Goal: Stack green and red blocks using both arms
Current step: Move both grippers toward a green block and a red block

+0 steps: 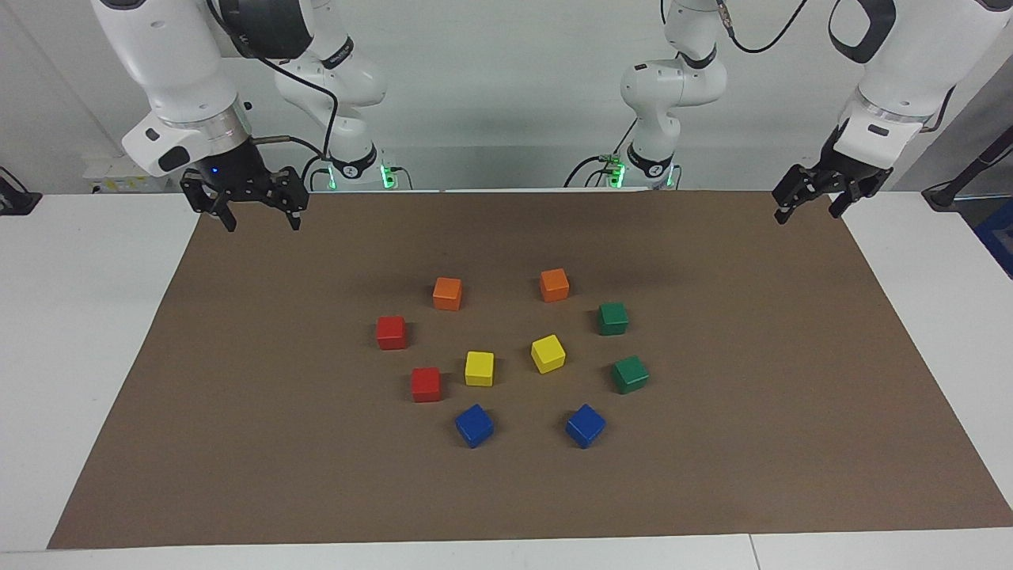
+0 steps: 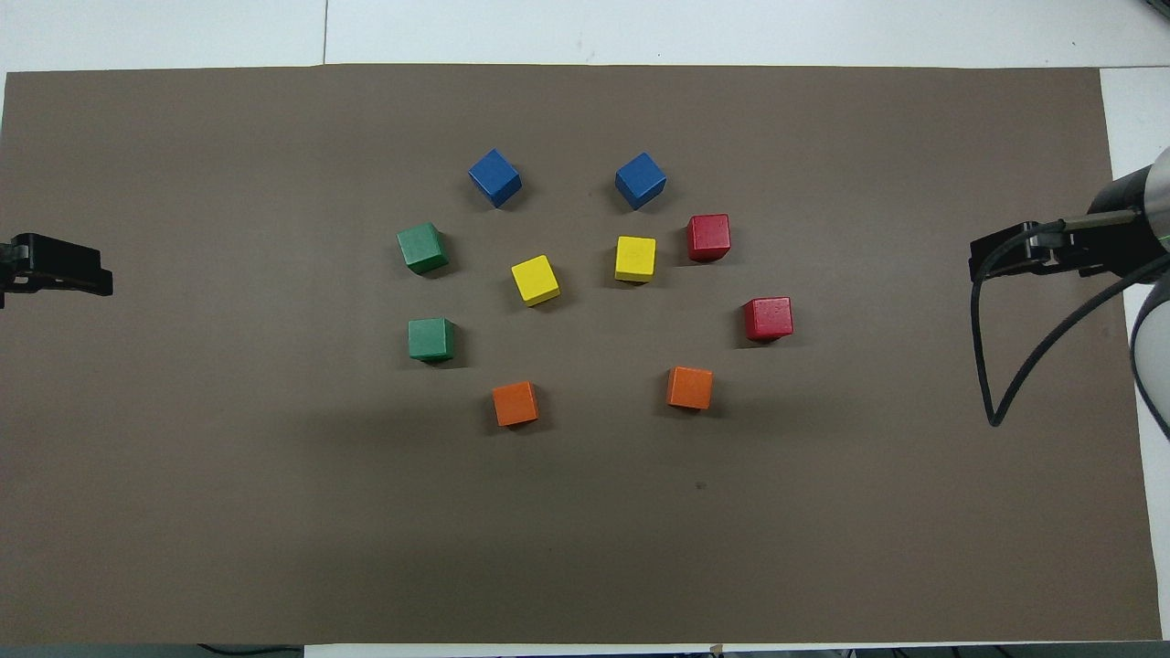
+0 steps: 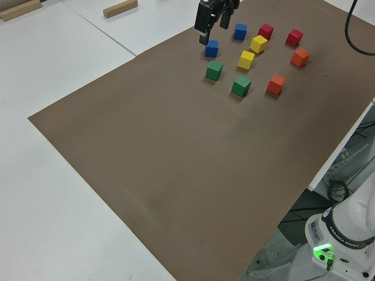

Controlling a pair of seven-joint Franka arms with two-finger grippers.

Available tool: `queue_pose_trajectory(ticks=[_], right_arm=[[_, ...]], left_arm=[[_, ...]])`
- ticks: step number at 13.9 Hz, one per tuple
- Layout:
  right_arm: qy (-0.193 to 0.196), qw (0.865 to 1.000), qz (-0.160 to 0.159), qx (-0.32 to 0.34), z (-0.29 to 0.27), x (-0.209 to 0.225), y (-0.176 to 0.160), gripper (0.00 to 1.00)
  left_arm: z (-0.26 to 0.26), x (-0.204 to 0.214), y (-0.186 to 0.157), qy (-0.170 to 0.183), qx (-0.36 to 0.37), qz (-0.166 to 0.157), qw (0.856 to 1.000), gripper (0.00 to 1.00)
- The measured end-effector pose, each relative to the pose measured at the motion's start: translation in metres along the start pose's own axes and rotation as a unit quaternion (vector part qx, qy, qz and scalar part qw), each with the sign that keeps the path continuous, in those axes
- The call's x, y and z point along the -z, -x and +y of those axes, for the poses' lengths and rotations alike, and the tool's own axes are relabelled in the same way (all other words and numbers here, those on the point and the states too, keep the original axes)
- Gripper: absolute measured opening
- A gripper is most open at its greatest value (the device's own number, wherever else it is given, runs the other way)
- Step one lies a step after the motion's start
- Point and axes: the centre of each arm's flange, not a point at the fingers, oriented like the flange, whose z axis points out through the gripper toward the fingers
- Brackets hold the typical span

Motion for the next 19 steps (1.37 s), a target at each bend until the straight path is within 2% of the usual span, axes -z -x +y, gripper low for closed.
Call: queue_pose_trajectory(ticks=[6, 10, 14, 17, 19], right_arm=[[0.000, 1.000, 0.000, -0.001, -0.001, -0.001, 0.000, 1.00], [-0.007, 0.999, 0.027, -0.016, -0.067, -0.019, -0.005, 1.00], [-0.017, 0.999, 0.031, -0.024, -0.150, -0.080, -0.015, 1.00], [-0.029, 0.998, 0.048, -0.024, -0.184, -0.135, -0.027, 1.00], [-0.028, 0.998, 0.041, -0.032, -0.183, -0.162, -0.032, 1.00]], left_arm=[[0.000, 0.000, 0.000, 0.000, 0.000, 0.000, 1.000, 1.00], [0.000, 0.000, 0.000, 0.000, -0.003, 0.000, 1.000, 1.00], [0.015, -0.014, 0.000, 0.001, -0.026, 0.004, 1.000, 1.00], [0.074, -0.057, 0.006, 0.004, -0.053, 0.014, 0.998, 1.00], [0.112, -0.084, 0.011, 0.015, -0.060, 0.013, 0.998, 1.00]])
